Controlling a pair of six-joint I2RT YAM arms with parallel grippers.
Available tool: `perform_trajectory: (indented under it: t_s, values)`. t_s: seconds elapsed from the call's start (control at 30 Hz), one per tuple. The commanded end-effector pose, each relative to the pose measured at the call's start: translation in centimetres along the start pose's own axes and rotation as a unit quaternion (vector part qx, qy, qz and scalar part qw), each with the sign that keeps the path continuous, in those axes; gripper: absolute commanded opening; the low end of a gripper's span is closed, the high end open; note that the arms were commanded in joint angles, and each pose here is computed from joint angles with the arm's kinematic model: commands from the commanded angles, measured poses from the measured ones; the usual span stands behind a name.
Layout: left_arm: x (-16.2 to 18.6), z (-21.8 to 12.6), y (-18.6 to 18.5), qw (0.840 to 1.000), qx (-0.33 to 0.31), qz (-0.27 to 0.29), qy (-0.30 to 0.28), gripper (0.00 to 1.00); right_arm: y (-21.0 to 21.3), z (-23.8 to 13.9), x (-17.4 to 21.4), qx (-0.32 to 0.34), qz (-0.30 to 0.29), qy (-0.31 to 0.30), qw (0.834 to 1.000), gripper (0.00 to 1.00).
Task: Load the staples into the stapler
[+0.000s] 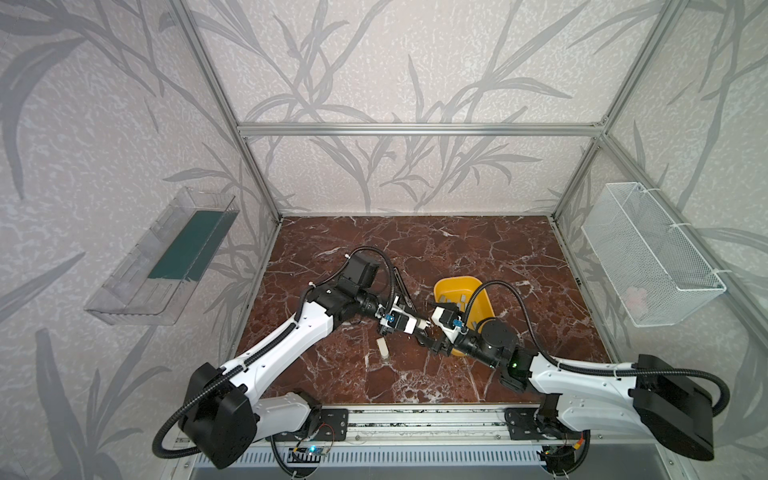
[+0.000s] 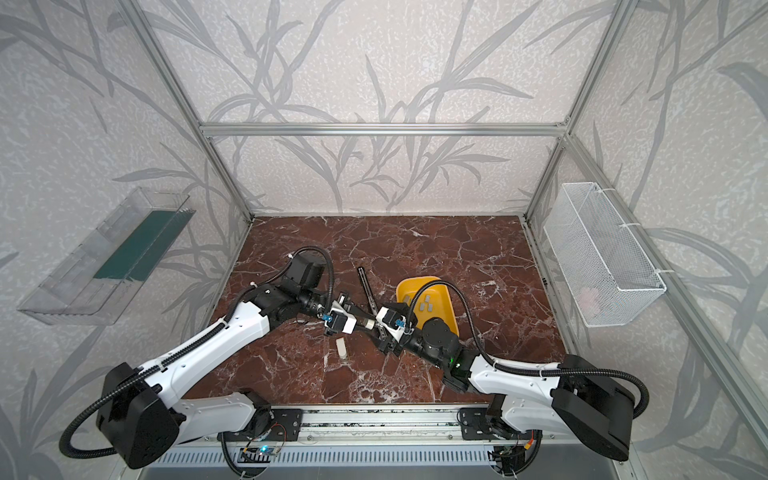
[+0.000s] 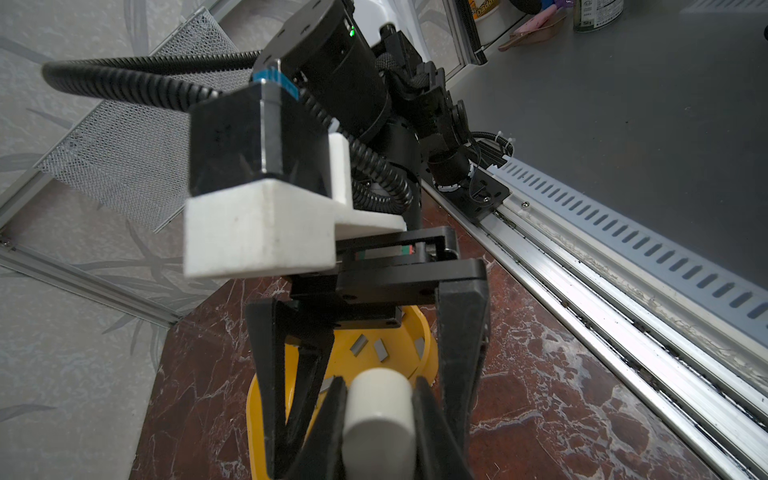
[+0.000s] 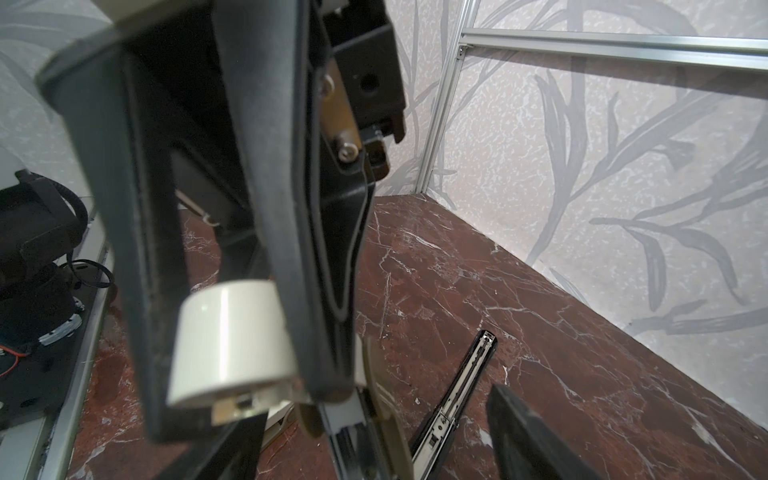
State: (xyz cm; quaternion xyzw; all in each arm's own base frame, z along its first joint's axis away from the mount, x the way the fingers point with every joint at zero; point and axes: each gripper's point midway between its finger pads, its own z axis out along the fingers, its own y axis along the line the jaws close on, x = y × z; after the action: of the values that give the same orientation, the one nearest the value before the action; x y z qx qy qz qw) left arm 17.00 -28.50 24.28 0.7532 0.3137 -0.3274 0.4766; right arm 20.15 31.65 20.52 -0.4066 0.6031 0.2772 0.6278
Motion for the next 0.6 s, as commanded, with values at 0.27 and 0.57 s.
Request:
perform_trajectory:
  t_s: [0.27, 0.57]
  values:
    - [-1.7, 0.2, -0.2, 0.999, 0.017, 0.004, -0.033, 0.00, 0.8, 1.2, -1.5, -0.028, -0.009, -0.019, 0.999, 0.55]
    - [-1.9, 0.2, -0.1, 0.999, 0.018, 0.000, -0.034, 0.00, 1.0, 1.5, -1.3, -0.032, 0.001, -0.011, 0.999, 0.41]
